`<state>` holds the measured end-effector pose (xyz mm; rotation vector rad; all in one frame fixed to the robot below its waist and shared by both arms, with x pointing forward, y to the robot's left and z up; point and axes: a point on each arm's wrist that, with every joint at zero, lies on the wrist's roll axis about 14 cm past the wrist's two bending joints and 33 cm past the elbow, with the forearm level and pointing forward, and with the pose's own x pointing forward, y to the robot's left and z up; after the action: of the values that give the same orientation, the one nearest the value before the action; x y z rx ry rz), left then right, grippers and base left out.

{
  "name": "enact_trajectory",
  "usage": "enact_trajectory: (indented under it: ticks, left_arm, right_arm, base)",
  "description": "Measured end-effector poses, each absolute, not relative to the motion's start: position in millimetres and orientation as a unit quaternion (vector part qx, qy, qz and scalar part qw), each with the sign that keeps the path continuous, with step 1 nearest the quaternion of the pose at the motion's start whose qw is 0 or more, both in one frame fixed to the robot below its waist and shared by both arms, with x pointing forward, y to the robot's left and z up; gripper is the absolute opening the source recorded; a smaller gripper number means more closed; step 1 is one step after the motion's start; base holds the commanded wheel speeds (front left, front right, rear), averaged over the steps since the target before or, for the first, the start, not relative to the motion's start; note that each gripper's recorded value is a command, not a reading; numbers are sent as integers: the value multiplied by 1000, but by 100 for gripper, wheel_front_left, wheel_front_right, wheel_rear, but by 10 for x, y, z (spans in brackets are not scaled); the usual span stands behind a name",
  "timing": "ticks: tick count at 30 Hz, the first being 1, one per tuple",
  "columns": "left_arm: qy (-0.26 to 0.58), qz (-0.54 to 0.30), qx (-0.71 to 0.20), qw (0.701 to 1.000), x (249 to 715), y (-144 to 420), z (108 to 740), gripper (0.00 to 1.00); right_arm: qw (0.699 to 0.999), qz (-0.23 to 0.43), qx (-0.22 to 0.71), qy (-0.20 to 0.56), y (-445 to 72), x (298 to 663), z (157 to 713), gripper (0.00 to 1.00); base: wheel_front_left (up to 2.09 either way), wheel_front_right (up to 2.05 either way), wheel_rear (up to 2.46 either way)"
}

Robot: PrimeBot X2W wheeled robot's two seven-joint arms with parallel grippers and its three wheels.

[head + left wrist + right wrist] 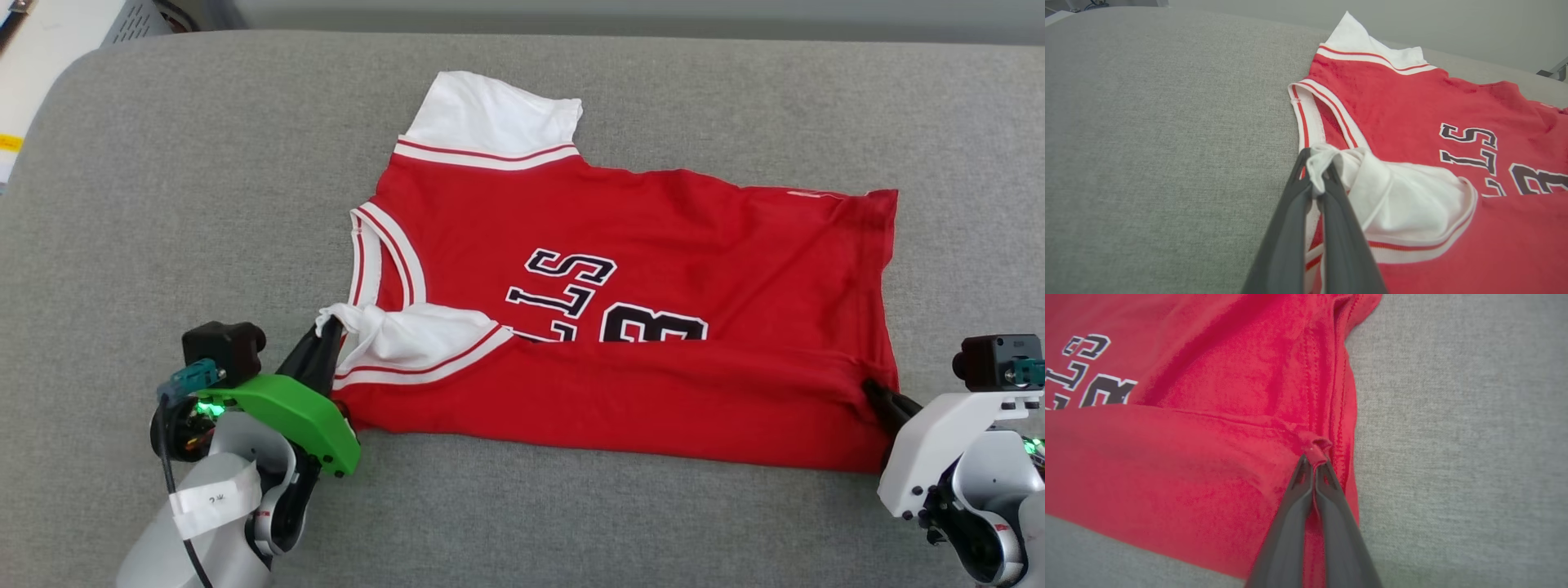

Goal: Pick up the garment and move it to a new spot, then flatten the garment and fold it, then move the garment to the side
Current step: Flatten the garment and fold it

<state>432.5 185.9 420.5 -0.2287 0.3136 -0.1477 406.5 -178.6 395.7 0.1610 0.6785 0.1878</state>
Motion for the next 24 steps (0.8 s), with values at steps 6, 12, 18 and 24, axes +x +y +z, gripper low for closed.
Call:
enact_trajectory:
  ticks: [6,12,18,24]
  left_arm:
    - [211,-74,-127,967,4322,1785,3816,0]
    - [220,-71,-127,965,4345,1811,3761,100]
    - [187,-50,-127,973,4360,1922,3924,100]
    - [147,-27,-117,982,4384,2120,4205,100]
  right_arm:
    - [933,91,81,339,-1778,4105,3774,0]
    - [941,91,79,316,-1783,4137,3787,100]
    - [971,106,83,197,-1692,4268,4189,100]
    - [987,101,88,84,-1712,4270,4627,100]
  base:
    - [0,0,0]
    - [0,0,0]
    - [0,0,0]
    - [0,0,0]
